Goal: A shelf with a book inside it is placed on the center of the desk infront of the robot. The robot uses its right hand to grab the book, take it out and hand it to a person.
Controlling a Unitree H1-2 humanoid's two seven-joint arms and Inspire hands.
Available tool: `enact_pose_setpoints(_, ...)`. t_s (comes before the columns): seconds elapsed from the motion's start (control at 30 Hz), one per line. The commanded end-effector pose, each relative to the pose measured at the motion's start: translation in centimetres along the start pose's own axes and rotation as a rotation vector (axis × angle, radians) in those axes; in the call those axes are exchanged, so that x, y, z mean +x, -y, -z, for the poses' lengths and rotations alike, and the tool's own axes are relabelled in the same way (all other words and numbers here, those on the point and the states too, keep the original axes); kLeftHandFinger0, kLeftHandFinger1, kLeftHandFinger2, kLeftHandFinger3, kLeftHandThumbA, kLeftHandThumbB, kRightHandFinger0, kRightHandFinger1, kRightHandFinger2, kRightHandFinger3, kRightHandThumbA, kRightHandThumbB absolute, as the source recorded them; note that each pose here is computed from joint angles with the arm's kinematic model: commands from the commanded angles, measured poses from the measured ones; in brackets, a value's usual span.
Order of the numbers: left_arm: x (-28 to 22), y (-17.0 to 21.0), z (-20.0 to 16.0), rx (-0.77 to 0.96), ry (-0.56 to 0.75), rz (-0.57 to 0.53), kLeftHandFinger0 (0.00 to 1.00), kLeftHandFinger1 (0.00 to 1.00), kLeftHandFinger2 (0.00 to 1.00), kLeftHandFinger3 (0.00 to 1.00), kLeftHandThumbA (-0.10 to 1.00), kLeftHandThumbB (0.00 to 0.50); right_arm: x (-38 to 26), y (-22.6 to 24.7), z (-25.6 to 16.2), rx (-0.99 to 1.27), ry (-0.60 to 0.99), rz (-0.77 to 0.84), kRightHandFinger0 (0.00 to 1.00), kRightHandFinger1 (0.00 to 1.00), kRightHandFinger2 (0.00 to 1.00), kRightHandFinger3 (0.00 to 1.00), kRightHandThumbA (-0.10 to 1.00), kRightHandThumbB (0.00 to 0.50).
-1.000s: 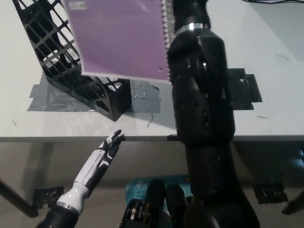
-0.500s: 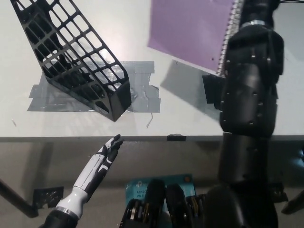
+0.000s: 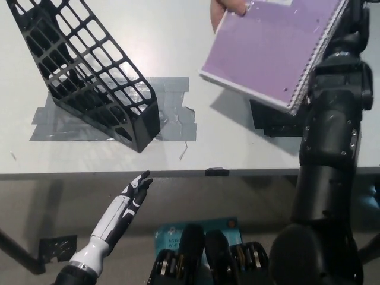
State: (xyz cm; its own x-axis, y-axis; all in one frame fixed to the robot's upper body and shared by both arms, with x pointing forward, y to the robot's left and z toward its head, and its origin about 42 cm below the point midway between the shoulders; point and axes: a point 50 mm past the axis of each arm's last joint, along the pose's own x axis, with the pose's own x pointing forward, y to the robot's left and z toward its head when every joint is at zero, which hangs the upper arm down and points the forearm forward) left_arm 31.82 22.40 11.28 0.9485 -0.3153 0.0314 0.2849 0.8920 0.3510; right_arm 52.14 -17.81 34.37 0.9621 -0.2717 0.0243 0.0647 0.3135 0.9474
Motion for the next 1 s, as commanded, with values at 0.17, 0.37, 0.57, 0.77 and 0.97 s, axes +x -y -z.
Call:
enact_pose_setpoints(0.17,-0.5,-0.2,-0.9,0.019,0.045,-0.007,1.00,1.00,1.00,1.00,1.00,0.360,0.7,1.8,4.6,0.086,-0.079,0.063,0.00,0.03,0.56,1.00,-0.10,0.019)
enact_pose_setpoints(0.37,-0.4,-0.1,-0.9,0.029,0.051,-0.007,1.00,1.00,1.00,1.00,1.00,0.344,0.5,3.2,5.8,0.002,-0.115,0.043,0.00,0.05,0.54,0.93,-0.10,0.047)
enact_pose_setpoints(0.57,-0.6,-0.2,-0.8,0.023,0.045,-0.009,1.00,1.00,1.00,1.00,1.00,0.354,-0.6,4.4,6.3,-0.221,-0.269,-0.368,1.00,1.00,1.00,1.00,0.81,0.433)
enact_pose_setpoints(0.77,-0.3,-0.2,-0.9,0.032,0.050,-0.010,1.00,1.00,1.00,1.00,1.00,0.350,-1.1,3.7,4.3,-0.201,-0.236,-0.455,1.00,1.00,1.00,1.00,0.87,0.460)
enact_pose_setpoints(0.97,-0.2,-0.3,-1.1,0.033,0.054,-0.006,1.00,1.00,1.00,1.00,1.00,0.351,-2.8,2.2,1.1,-0.211,-0.179,-0.560,1.00,1.00,1.00,1.00,0.90,0.480)
